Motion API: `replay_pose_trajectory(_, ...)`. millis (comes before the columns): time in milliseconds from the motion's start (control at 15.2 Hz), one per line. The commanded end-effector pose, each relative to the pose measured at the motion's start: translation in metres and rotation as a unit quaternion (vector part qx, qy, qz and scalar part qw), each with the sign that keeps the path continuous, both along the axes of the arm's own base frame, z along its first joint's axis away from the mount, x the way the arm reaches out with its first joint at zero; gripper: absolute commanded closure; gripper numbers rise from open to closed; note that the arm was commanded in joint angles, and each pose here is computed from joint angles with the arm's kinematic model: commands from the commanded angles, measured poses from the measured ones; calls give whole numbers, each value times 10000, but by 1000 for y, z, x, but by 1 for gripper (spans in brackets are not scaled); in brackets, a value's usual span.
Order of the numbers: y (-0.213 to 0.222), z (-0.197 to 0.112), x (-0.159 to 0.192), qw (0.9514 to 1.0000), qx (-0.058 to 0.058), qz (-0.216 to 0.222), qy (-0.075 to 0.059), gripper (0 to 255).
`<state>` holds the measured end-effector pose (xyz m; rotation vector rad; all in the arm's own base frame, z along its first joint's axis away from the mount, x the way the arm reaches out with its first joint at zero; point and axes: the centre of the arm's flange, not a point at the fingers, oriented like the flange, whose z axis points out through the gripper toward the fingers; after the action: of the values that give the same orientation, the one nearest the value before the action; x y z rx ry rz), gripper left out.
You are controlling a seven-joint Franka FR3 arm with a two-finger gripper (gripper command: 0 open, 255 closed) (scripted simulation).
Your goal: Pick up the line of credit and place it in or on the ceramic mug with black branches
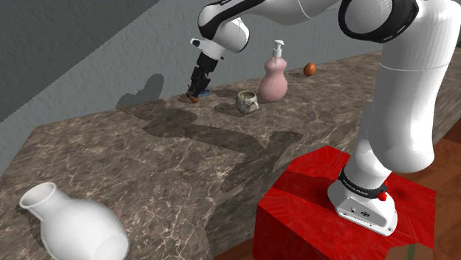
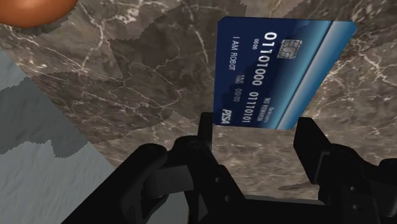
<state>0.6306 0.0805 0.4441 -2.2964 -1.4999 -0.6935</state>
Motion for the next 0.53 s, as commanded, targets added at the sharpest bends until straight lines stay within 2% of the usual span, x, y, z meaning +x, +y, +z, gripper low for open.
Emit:
replay_pose_trajectory(0,2,10,-1,10000,0,-1,2,255)
replay_pose_trajectory(462,2,44,-1,10000,0,-1,2,255)
